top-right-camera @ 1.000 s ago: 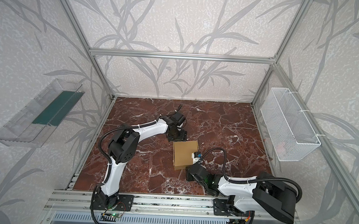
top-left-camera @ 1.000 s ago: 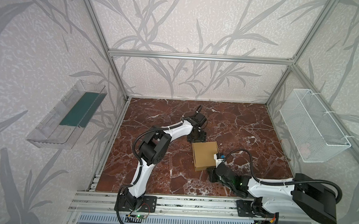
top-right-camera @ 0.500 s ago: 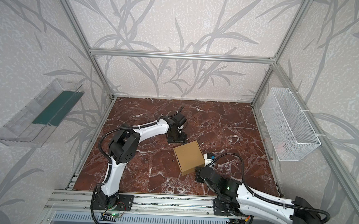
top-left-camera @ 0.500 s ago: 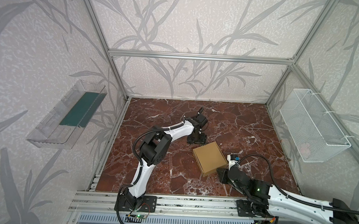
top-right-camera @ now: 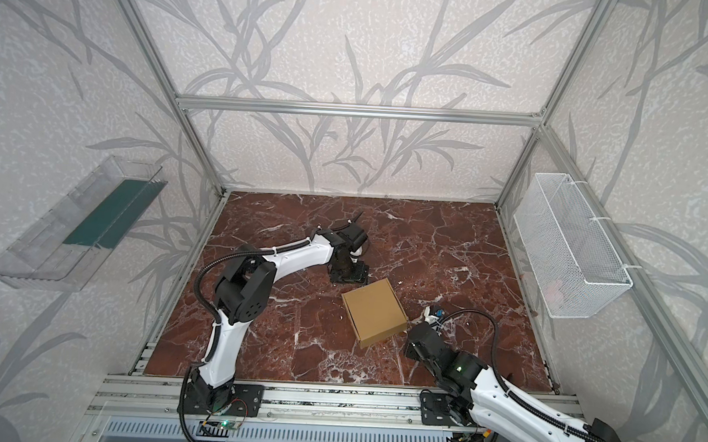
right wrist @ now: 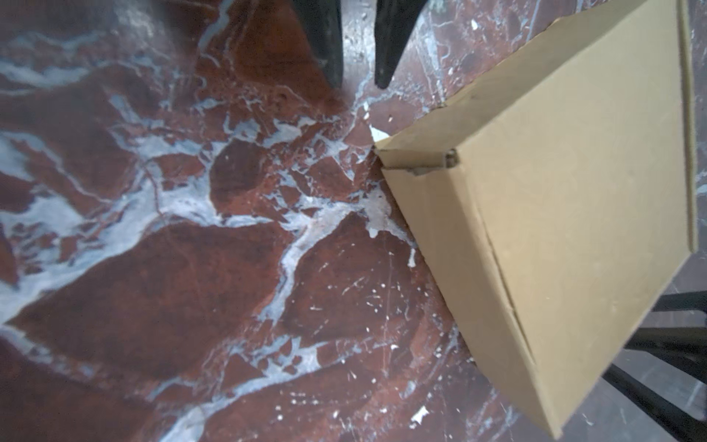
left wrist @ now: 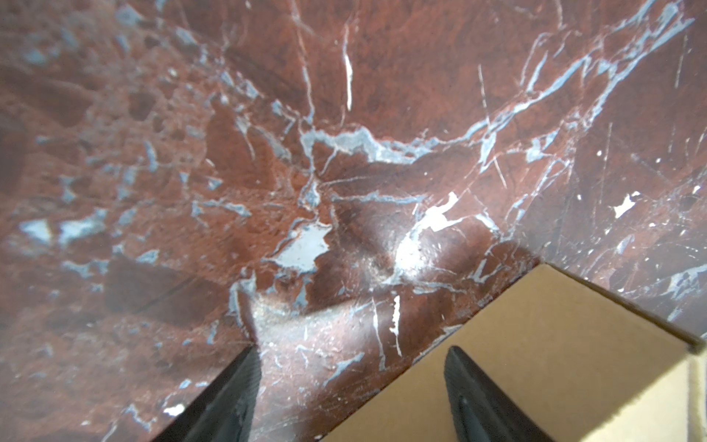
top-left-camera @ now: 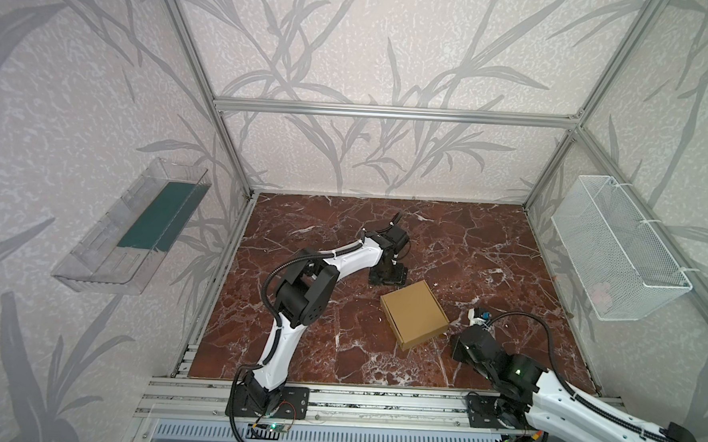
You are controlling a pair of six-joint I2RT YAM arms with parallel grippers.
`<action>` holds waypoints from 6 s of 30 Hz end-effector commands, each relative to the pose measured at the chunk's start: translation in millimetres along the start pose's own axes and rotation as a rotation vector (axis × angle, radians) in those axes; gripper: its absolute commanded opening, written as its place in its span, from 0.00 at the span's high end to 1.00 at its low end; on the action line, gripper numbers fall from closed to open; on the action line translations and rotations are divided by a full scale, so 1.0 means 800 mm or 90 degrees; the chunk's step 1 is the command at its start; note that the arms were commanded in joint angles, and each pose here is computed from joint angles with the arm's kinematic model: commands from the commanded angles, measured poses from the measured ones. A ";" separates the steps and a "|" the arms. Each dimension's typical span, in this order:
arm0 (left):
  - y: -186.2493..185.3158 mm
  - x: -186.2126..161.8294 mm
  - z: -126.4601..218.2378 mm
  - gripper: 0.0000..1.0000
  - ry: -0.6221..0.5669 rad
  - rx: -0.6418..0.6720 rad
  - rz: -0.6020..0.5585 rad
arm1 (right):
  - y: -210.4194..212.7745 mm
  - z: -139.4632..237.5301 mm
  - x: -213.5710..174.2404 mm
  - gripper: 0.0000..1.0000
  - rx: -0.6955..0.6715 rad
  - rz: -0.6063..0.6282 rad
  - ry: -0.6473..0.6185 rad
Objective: Fold the paper box
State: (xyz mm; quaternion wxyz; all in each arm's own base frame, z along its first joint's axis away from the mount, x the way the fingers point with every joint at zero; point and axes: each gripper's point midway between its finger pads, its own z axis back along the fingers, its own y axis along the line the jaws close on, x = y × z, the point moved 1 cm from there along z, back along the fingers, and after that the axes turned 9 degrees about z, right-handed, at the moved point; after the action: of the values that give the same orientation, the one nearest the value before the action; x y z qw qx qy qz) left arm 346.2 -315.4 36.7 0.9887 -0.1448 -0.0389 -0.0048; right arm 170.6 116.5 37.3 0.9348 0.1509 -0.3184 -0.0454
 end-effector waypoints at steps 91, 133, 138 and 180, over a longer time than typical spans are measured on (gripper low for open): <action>0.050 -0.114 -0.044 0.22 0.096 -0.046 0.106 | 0.176 -0.037 -0.031 0.71 0.166 0.068 -0.002; 0.104 0.054 0.265 0.01 -0.453 0.031 -0.011 | 0.133 0.141 0.170 0.01 0.146 0.280 -0.220; 0.183 0.034 0.285 0.01 -0.555 0.141 0.045 | 0.078 0.121 0.235 0.01 0.028 0.201 -0.249; 0.423 0.046 0.204 0.01 -0.775 0.244 0.145 | -0.106 -0.071 0.280 0.01 -0.212 0.281 -0.392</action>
State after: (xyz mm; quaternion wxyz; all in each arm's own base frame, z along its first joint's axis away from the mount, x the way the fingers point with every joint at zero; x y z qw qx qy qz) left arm 363.3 59.9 75.4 0.8147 0.0672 -0.5376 0.2069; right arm 374.1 2.5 84.8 0.8126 -0.1101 -0.5700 0.0523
